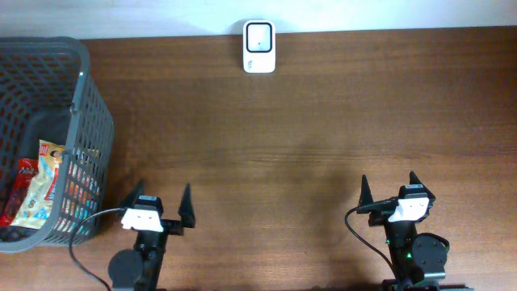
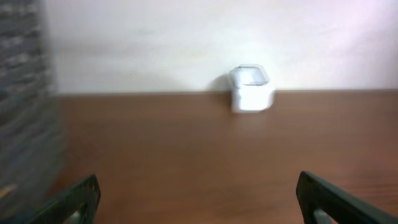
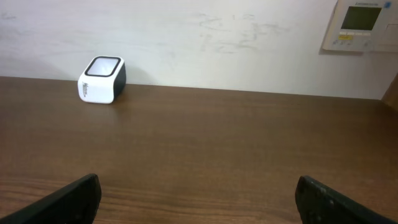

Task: Scan the item barcode

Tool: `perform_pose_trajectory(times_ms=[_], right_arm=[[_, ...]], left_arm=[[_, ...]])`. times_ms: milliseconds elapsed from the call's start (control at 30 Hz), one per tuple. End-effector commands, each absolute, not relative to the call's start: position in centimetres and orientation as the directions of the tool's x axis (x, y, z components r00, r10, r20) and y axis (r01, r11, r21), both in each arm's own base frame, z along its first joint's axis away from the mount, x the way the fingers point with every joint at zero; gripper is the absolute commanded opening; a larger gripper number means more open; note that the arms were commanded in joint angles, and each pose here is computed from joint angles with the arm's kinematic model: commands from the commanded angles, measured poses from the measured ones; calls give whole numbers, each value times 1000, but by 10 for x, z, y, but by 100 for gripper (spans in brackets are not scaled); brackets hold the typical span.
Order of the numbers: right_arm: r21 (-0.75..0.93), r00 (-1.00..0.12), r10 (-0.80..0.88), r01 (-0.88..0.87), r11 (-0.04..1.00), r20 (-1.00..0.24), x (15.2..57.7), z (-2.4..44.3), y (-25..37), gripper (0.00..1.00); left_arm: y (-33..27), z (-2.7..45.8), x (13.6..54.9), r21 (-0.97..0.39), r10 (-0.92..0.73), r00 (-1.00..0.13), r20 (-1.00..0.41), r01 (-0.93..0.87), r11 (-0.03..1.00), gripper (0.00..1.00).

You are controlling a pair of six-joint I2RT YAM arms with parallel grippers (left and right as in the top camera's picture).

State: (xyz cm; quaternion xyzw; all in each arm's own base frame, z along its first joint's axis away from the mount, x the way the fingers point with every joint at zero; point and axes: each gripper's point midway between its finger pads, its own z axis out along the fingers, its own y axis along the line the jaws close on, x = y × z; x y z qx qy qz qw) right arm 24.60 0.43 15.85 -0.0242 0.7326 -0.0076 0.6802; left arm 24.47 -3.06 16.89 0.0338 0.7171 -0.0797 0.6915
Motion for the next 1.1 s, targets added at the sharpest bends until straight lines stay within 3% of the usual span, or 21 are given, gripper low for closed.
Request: perform_pose_trajectory(times_ms=[0,200,333,400,467,500,567,667,767,833,933,1067], right_arm=[[-42,-79,-42,-11,999,-996,246,155,2,99],[-42,-79,-42,-11,999,-996,246,155,2,98],[-42,-79,-42,-11,999,-996,246,155,2,98],[-42,-79,-42,-11,999,-996,246,155,2,99],[-42,-79,-42,-11,999,-996,246,155,2,99],[-42,-79,-42,-11,999,-996,246,155,2,99],[-42,-79,-42,-11,999,-996,246,155,2,99],[-42,-79,-42,-11,999,-996,246,155,2,99],[-42,-79,-42,-11,999,-996,246,155,2,99],[-42,-79,-42,-11,999,-996,246,155,2,99],[-42,-79,-42,-11,999,-996,246,155,2,99],[-42,-79,-42,-11,999,-996,246,155,2,99]], left_arm=[[-94,200,219,-117,-148,15,-989,541,833,99],[-112,278,182,127,-148,355,-923,644,754,99],[-110,325,163,189,-149,455,-878,615,765,99],[-98,353,162,158,-151,466,-872,560,814,99],[-78,367,174,44,-158,380,-911,472,881,99],[-66,370,184,-1,-116,269,-956,395,919,99],[-66,371,190,82,26,154,-988,371,925,99],[-95,387,181,110,79,81,-994,537,836,99],[-100,420,180,144,89,123,-988,563,814,99],[-87,438,194,108,71,93,-993,492,864,99],[-60,447,224,-32,-6,-79,-997,333,942,99],[-26,450,267,-37,5,-320,-947,126,991,99]])
